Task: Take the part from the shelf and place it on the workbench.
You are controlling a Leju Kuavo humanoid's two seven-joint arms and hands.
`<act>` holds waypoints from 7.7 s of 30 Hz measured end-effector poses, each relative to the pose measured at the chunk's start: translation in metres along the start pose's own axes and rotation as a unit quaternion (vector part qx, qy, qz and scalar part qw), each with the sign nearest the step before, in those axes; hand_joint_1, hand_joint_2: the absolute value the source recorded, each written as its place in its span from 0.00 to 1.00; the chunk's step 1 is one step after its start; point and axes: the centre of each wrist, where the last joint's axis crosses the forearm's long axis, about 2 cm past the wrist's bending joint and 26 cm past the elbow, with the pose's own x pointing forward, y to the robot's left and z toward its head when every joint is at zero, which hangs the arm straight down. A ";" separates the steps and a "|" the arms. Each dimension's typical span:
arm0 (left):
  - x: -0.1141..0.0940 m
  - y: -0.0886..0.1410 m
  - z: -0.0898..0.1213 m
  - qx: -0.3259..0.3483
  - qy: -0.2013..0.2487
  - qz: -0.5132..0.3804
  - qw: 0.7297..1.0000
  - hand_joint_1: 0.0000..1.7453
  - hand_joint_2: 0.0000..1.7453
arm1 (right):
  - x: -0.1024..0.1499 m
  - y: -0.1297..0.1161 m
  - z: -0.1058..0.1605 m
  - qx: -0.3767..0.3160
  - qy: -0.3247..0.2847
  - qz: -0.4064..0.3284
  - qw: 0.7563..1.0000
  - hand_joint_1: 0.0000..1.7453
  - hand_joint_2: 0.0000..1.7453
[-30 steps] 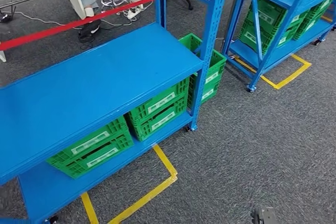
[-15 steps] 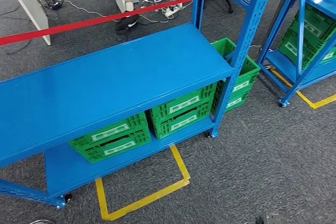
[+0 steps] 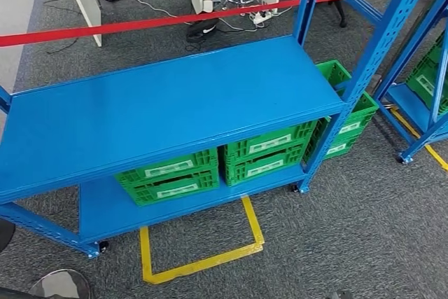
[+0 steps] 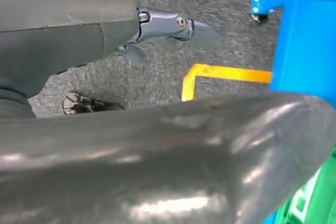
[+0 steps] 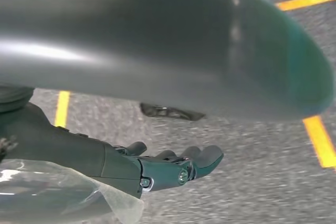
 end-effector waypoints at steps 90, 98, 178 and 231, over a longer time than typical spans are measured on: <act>-0.030 0.007 -0.022 -0.024 0.017 -0.010 1.000 0.00 0.00 | -0.082 -0.084 0.092 0.080 0.207 0.006 0.975 0.00 0.00; -0.029 0.009 -0.024 -0.028 0.012 -0.015 0.999 0.00 0.00 | -0.082 -0.086 0.094 0.078 0.209 0.002 0.975 0.00 0.00; -0.033 0.007 -0.028 -0.033 0.023 -0.027 0.999 0.00 0.00 | -0.086 -0.093 0.102 0.071 0.221 -0.016 0.972 0.00 0.00; -0.038 0.010 -0.024 -0.020 0.047 -0.024 0.998 0.00 0.00 | -0.083 -0.099 0.103 0.072 0.228 -0.015 0.971 0.00 0.00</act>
